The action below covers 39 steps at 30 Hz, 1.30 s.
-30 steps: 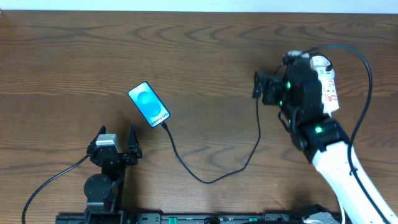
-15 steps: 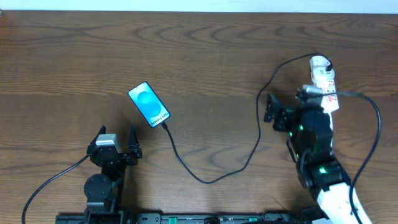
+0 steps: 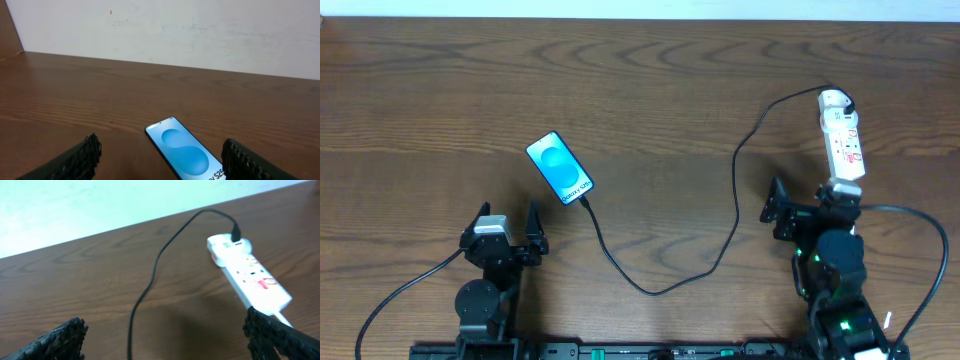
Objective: Plug charger to phone and switch on socket
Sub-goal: 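Pull the right gripper back down toward its base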
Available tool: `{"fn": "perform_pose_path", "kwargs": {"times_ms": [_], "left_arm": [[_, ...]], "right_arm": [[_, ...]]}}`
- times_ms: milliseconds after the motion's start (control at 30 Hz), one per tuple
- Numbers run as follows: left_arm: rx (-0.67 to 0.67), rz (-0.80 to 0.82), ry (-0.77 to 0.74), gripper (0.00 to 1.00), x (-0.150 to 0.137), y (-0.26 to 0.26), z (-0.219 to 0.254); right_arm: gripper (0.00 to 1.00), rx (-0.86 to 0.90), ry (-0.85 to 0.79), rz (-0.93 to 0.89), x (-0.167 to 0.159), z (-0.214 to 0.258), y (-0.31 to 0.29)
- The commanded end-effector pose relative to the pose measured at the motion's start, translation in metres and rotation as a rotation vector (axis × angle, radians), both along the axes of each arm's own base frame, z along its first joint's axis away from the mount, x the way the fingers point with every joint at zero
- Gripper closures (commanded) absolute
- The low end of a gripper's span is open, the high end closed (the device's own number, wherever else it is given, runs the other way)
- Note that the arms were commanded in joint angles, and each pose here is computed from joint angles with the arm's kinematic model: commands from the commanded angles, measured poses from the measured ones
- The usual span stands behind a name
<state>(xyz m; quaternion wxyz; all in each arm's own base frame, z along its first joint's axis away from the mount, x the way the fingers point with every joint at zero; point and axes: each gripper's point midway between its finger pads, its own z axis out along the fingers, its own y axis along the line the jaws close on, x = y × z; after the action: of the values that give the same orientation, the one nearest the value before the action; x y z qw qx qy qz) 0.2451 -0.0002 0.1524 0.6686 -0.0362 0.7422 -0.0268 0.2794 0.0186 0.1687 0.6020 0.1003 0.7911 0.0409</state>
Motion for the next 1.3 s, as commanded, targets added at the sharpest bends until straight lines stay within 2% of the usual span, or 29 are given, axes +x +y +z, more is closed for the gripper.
{"fn": "perform_pose_path", "kwargs": {"times_ms": [0, 500, 1267], "left_arm": [[0.008, 0.013, 0.052, 0.21, -0.001, 0.003, -0.016], [0.008, 0.013, 0.052, 0.21, -0.001, 0.003, -0.016], [0.008, 0.013, 0.052, 0.21, -0.001, 0.003, -0.016]], "right_arm": [[0.01, -0.056, -0.033, -0.026, -0.007, 0.000, -0.010], [0.01, -0.048, -0.160, -0.096, -0.026, -0.019, -0.033], [0.01, -0.287, -0.194, -0.045, -0.035, -0.006, -0.038]]}}
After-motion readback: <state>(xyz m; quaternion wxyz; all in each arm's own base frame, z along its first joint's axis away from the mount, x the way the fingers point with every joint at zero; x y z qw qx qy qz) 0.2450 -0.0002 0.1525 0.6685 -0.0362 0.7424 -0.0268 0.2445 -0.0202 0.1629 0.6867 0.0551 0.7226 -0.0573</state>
